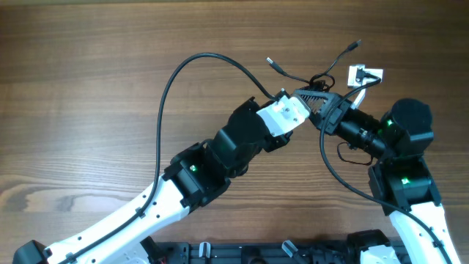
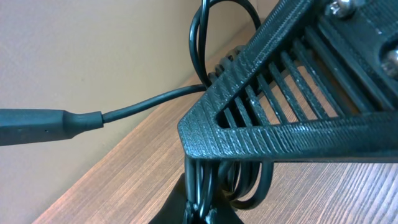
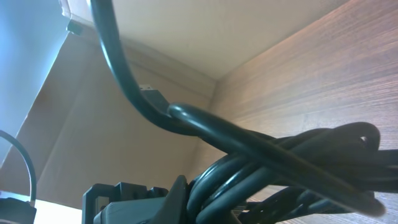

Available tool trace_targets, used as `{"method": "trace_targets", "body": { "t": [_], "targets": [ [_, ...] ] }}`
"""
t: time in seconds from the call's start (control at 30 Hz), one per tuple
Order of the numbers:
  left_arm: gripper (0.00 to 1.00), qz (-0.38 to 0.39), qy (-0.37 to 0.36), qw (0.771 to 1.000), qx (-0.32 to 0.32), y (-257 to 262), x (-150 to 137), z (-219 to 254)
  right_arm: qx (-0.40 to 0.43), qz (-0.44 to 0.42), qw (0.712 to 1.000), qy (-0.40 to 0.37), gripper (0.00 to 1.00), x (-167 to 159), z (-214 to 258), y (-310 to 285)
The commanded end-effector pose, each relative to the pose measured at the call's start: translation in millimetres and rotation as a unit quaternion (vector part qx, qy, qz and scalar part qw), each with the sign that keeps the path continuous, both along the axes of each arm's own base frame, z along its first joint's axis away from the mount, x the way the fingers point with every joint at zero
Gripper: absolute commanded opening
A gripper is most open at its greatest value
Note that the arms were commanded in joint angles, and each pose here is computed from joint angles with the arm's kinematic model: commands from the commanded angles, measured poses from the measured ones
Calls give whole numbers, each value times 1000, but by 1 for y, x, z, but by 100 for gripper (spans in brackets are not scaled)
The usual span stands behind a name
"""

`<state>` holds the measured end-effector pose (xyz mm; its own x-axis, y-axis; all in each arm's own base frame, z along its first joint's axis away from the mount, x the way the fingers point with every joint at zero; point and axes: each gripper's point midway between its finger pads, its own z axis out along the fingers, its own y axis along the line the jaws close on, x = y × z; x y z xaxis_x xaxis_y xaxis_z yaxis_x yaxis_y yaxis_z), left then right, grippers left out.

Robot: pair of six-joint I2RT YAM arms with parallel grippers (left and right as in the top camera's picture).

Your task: Untangle cables

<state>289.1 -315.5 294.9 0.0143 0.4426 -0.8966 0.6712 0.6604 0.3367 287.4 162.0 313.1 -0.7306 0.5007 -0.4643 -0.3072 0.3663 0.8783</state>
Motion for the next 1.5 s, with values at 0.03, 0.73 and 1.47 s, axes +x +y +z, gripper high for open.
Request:
{"method": "trace_targets", "body": {
  "t": [0.03, 0.73, 1.47],
  "targets": [
    [4, 62, -14, 998, -25, 24, 17, 17, -8, 1, 1000, -23, 10, 0, 9, -1],
    [4, -33, -15, 998, -55, -11, -11, 28, -16, 16, 998, -56, 5, -2, 16, 2],
    [4, 277, -39, 955, -99, 81, 36, 39, -58, 32, 997, -44, 4, -8, -7, 3]
  ]
}}
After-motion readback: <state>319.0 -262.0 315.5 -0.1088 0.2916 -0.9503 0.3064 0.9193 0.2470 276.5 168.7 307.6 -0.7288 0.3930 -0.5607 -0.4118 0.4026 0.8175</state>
